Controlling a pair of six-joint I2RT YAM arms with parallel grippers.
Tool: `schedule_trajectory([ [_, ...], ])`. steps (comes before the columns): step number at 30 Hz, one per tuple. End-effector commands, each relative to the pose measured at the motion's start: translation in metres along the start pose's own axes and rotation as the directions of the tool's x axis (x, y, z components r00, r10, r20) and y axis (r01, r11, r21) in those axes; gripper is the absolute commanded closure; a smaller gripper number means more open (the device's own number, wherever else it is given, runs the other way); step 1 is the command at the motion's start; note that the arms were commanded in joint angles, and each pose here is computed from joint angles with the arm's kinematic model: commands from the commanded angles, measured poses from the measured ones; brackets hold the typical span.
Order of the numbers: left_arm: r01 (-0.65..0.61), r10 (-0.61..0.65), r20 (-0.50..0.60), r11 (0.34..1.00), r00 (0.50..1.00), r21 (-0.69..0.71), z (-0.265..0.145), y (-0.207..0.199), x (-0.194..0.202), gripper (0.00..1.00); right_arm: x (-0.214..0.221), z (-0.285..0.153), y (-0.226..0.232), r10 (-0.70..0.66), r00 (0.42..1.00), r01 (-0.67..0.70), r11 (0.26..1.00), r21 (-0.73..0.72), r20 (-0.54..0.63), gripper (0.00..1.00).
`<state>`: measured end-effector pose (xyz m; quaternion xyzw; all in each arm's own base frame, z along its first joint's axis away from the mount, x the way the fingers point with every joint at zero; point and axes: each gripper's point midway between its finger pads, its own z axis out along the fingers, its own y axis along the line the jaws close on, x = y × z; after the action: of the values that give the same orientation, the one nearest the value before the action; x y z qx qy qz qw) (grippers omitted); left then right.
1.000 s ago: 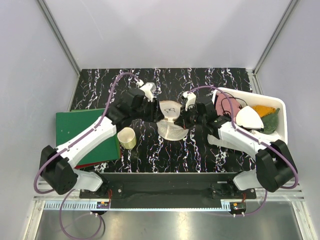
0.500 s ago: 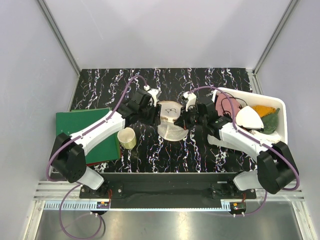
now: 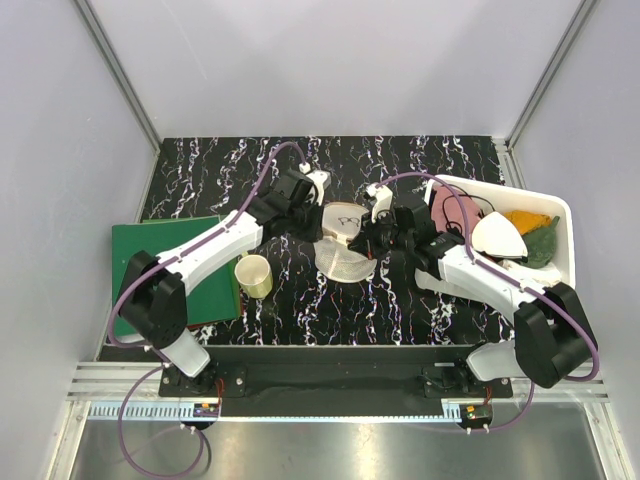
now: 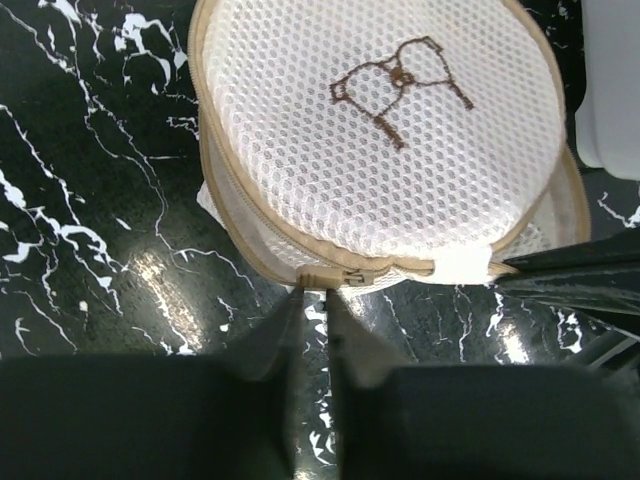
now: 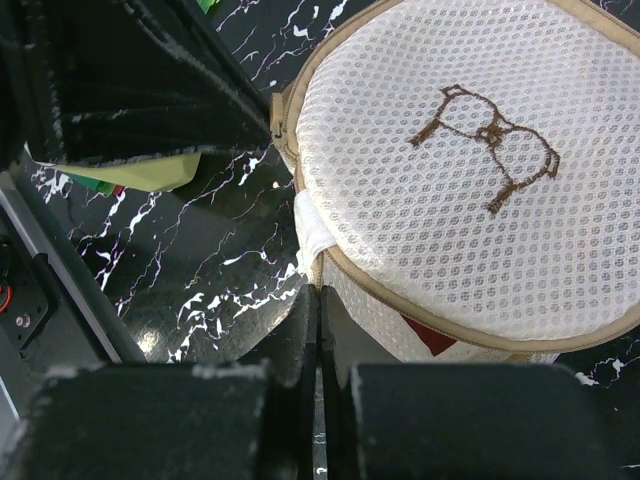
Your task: Place the bra in the laundry bag and zip it closed
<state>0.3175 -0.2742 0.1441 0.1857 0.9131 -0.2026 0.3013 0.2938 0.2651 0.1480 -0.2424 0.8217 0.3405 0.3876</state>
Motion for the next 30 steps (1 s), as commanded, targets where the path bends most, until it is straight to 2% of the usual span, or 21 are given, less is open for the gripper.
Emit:
schedule_trajectory([
  [1,-0.028,0.029,0.035,0.999,0.999,-0.041,-0.001,0.003,-0.018,1.0,-0.024,-0.006,0.005,-0.037,0.996,0.038,0.999,-0.01,0.08,1.0],
  [5,0.055,-0.047,0.036,0.966,0.998,-0.252,-0.006,0.049,-0.015,1.0,-0.029,-0.005,-0.012,-0.052,0.994,0.044,0.996,0.078,0.098,1.0],
  [8,0.107,-0.082,0.1,0.955,0.992,-0.278,-0.026,0.058,-0.023,1.0,-0.037,-0.001,-0.03,-0.086,0.991,0.068,0.984,0.164,0.105,1.0],
  [10,0.108,-0.079,0.114,0.955,0.99,-0.277,-0.031,0.058,-0.022,1.0,-0.046,0.0,-0.029,-0.134,0.985,0.118,0.983,0.141,0.112,1.0],
  [12,0.073,-0.047,0.127,0.977,0.991,-0.202,-0.034,0.045,-0.027,1.0,-0.05,0.0,-0.019,-0.166,0.979,0.156,0.984,0.091,0.116,1.0],
  [13,0.043,-0.032,0.113,0.994,0.993,-0.1,-0.033,0.027,-0.026,1.0,-0.05,-0.001,-0.017,-0.167,0.979,0.159,0.984,0.078,0.117,1.0],
  [14,0.003,0.0,0.13,1.0,0.991,-0.025,-0.034,0.014,-0.031,0.9,-0.051,-0.003,-0.013,-0.173,0.977,0.167,0.984,0.064,0.122,1.0],
  [15,-0.015,0.01,0.132,0.999,0.991,0.036,-0.034,0.003,-0.032,0.69,-0.046,-0.004,-0.007,-0.172,0.978,0.17,0.985,0.03,0.117,1.0],
  [16,-0.027,0.012,0.115,0.991,0.993,0.129,-0.034,-0.011,-0.031,0.59,-0.044,-0.005,-0.005,-0.173,0.978,0.172,0.985,0.016,0.117,1.0],
  [20,-0.037,0.011,0.095,0.961,0.995,0.275,-0.03,-0.027,-0.037,0.32,-0.029,-0.006,0.005,-0.165,0.982,0.17,0.984,-0.055,0.093,1.0],
  [23,-0.007,-0.019,0.085,0.955,0.996,0.298,-0.03,-0.021,-0.044,0.31,-0.028,-0.007,0.006,-0.163,0.982,0.169,0.984,-0.058,0.097,1.0],
  [30,-0.039,0.032,0.029,0.951,0.999,0.307,-0.019,-0.015,-0.047,0.28,-0.034,-0.009,0.011,-0.159,0.981,0.168,0.982,-0.083,0.111,1.0],
])
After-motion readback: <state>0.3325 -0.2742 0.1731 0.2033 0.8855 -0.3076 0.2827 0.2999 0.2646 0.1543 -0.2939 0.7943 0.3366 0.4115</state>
